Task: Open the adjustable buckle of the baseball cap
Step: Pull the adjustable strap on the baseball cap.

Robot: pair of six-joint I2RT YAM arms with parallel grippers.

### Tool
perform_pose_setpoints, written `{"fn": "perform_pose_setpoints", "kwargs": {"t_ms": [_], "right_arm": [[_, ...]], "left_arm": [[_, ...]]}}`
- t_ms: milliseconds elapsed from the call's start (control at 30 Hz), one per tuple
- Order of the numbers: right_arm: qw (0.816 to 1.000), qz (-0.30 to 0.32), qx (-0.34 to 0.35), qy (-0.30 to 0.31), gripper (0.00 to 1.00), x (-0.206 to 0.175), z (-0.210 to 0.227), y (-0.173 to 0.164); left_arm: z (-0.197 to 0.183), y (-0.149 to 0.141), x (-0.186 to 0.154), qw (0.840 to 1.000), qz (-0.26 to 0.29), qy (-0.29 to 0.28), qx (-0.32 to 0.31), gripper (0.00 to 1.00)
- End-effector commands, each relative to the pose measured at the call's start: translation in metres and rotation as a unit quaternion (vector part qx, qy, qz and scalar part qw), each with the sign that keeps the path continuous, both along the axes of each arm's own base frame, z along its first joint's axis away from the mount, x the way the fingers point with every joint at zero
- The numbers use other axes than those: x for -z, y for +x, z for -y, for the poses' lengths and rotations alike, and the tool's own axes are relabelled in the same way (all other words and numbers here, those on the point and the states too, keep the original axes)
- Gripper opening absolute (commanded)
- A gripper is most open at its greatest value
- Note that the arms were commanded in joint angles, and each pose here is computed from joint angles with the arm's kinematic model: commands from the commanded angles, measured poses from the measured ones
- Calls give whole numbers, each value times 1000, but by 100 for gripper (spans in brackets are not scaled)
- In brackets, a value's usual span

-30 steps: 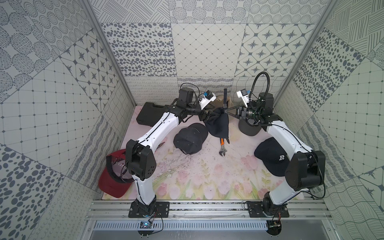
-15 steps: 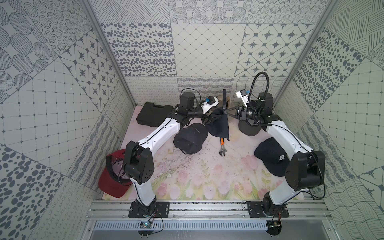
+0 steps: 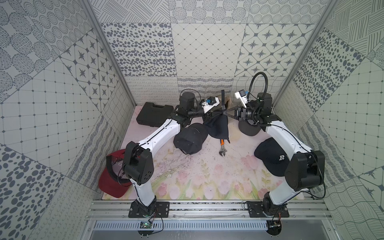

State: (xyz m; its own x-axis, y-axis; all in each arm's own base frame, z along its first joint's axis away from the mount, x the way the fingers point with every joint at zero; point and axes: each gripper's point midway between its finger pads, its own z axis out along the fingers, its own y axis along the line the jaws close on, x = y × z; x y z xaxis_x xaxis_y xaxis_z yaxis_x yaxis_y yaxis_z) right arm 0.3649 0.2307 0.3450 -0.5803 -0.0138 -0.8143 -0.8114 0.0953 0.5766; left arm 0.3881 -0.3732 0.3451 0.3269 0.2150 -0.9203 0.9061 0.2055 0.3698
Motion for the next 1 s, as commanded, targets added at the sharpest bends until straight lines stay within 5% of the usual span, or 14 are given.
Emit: {"fn": "perform_pose_setpoints", "kwargs": {"t_ms": [0, 633, 967], "right_arm": [[999, 36, -16, 9, 0, -16, -2, -11], [999, 35, -3, 15, 0, -16, -6, -7], [999, 21, 31, 13, 0, -12, -5, 3]], "left_arm": [[0, 3, -20, 998, 54, -14, -7, 44], [14, -10, -12, 999, 31, -14, 38, 33], [12, 5, -24, 998, -24, -66, -7, 0]]}}
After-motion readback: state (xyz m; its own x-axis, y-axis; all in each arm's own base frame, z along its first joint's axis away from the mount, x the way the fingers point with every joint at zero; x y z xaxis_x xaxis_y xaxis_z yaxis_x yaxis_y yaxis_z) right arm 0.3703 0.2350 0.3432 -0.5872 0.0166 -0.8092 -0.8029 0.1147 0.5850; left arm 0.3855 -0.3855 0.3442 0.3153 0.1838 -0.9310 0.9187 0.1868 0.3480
